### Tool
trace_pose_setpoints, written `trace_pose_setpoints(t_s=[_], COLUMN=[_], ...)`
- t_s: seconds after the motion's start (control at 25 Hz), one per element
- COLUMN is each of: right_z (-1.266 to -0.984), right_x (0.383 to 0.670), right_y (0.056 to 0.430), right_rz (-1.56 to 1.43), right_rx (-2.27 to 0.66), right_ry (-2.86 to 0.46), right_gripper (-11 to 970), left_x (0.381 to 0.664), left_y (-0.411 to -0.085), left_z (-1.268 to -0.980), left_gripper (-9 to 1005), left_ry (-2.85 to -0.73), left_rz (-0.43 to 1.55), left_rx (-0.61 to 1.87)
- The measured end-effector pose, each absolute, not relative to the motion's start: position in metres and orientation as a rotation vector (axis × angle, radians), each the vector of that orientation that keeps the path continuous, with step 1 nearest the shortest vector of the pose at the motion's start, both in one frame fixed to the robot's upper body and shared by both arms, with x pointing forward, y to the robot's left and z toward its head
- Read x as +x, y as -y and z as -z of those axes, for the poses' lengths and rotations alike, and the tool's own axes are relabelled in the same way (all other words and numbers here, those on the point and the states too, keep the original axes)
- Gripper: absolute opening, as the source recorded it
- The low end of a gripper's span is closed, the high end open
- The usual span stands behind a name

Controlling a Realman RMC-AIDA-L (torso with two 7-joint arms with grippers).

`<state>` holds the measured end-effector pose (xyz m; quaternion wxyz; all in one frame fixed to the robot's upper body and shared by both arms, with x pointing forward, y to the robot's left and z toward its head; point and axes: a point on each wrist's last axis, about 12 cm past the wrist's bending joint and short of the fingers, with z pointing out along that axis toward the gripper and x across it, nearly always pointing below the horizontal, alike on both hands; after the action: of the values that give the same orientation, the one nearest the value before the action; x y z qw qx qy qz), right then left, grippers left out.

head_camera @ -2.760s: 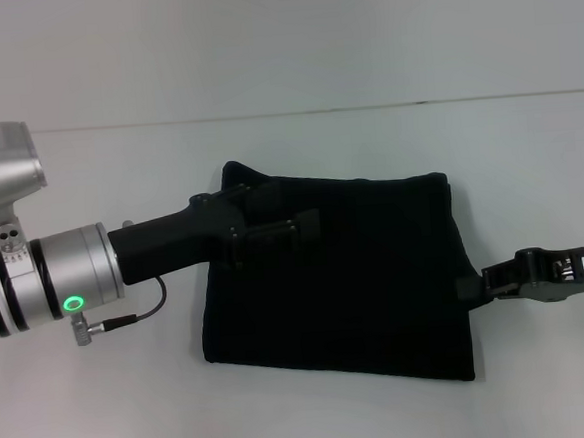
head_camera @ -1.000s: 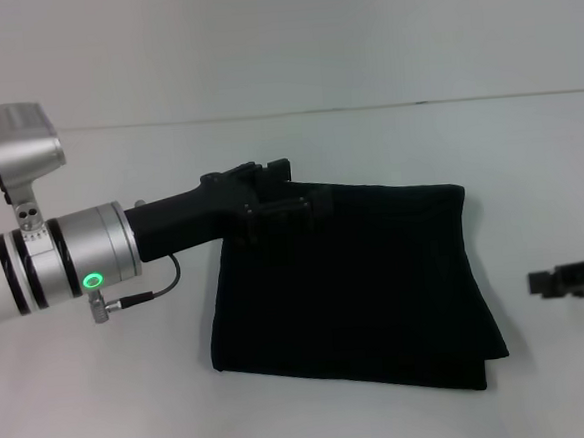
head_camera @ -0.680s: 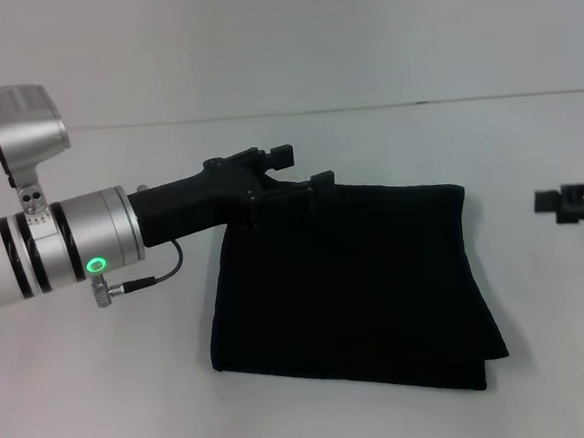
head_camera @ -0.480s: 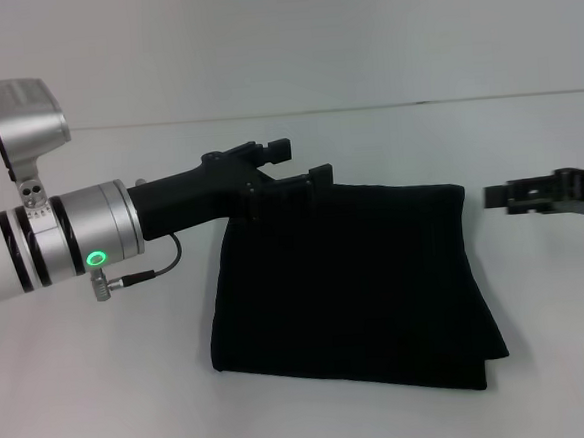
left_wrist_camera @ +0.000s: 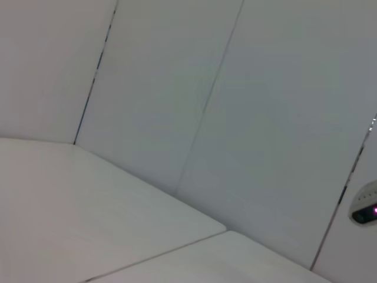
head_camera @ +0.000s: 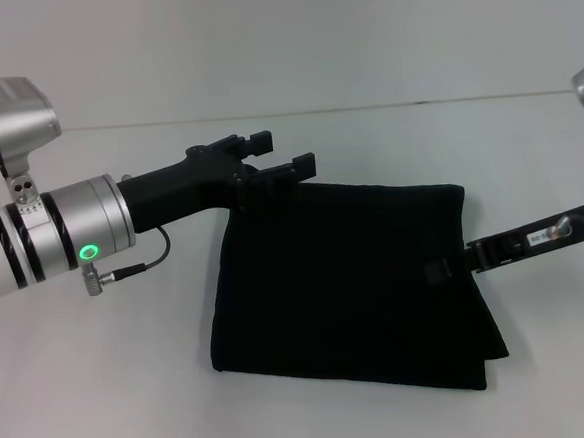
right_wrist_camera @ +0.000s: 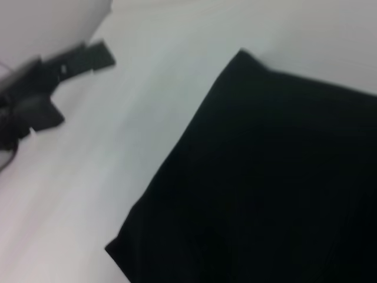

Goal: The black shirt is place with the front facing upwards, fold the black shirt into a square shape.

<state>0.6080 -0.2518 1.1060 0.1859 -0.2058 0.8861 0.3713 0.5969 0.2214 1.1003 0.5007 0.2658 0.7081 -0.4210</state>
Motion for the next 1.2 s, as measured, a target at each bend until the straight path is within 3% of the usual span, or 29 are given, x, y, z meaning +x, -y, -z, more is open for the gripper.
trace_pose_setpoints(t_s=[0.4,0.96,1.2], right_z=[-1.086,-1.107,-1.095], right_x=[0.607,0.606,0.600], right_y=[0.228,0.228,0.208], right_rz=[-0.905,-1.017,-0.976], right_rx=[-0.696,-0.787,-0.917], right_ry=[-2.518,-2.386,-2.431], right_gripper=[45,-1,0], left_x=[0.599,0.599,0.598], left_y=[-0.223,-0.225,-0.224], left_z=[-1.099,-1.097,-1.095], left_gripper=[875,874,874], left_ry=[-1.725,-1.735,-1.745], left_rz=[0.998,0.985,0.981], left_rx=[0.628,0.619,0.608])
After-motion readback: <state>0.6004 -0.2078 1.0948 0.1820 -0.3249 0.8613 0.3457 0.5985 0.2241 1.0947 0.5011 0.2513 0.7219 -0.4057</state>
